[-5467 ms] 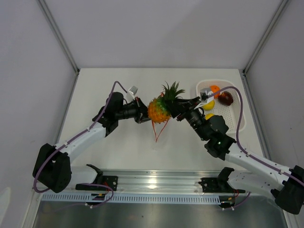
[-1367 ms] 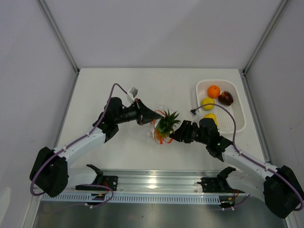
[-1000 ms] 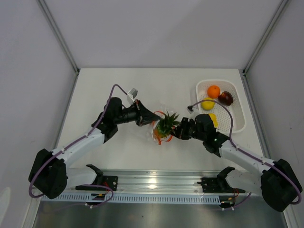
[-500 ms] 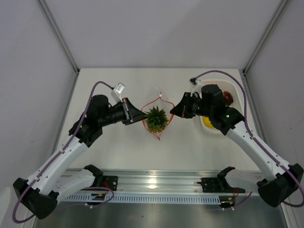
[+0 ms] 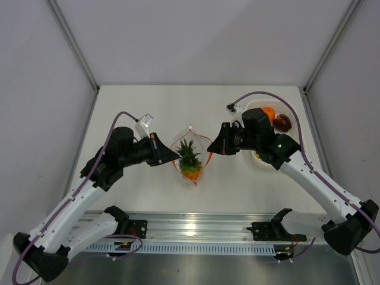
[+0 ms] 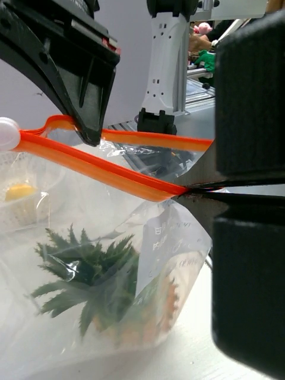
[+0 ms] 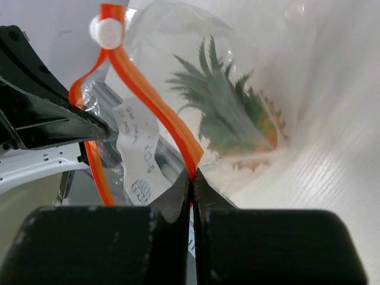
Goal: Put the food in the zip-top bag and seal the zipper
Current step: Adjust the zipper food storage bag at the center of the board.
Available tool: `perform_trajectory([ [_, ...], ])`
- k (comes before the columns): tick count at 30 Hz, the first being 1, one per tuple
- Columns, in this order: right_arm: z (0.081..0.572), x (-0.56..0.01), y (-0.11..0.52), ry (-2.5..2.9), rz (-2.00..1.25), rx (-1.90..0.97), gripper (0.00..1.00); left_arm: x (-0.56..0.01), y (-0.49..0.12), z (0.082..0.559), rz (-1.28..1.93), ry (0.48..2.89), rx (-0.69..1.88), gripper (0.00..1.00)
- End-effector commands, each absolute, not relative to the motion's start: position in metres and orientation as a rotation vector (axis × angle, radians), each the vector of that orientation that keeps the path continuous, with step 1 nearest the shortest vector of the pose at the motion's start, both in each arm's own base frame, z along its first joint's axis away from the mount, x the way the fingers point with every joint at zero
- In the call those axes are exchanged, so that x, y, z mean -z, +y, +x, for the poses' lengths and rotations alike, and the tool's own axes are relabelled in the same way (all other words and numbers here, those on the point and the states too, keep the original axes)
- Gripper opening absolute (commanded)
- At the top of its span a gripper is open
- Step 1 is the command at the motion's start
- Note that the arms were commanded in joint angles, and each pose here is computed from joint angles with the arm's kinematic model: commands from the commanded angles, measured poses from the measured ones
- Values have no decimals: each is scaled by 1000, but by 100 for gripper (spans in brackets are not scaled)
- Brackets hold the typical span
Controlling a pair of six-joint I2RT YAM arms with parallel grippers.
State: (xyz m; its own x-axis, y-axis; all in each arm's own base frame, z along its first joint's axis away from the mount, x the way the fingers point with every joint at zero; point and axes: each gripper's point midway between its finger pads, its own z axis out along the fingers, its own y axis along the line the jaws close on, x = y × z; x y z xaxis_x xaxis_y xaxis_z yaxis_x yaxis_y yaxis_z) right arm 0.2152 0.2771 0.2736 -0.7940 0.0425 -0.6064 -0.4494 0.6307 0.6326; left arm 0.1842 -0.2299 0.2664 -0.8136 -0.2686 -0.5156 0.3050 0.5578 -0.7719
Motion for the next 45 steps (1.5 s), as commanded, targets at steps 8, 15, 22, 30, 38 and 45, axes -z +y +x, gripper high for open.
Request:
perform_trajectory([
  [8, 208, -300, 283, 2200, -355, -1111, 0, -313, -229, 167, 79, 2044, 1362, 0],
  [15, 223, -256, 282, 2293, -306, -1093, 0, -251, -240, 183, 26, 2214, 1334, 1],
  [22, 215, -253, 290, 2287, -361, -1090, 0, -280, -226, 169, 22, 2062, 1351, 0],
  [30, 233, -238, 294, 2344, -342, -1037, 0, -254, -237, 178, 43, 2184, 1365, 1],
  [38, 227, -259, 297, 2277, -381, -1048, 0, -271, -227, 176, 33, 2067, 1339, 1],
  [45, 237, -230, 293, 2366, -377, -933, 16, -239, -236, 173, 26, 2131, 1417, 1],
])
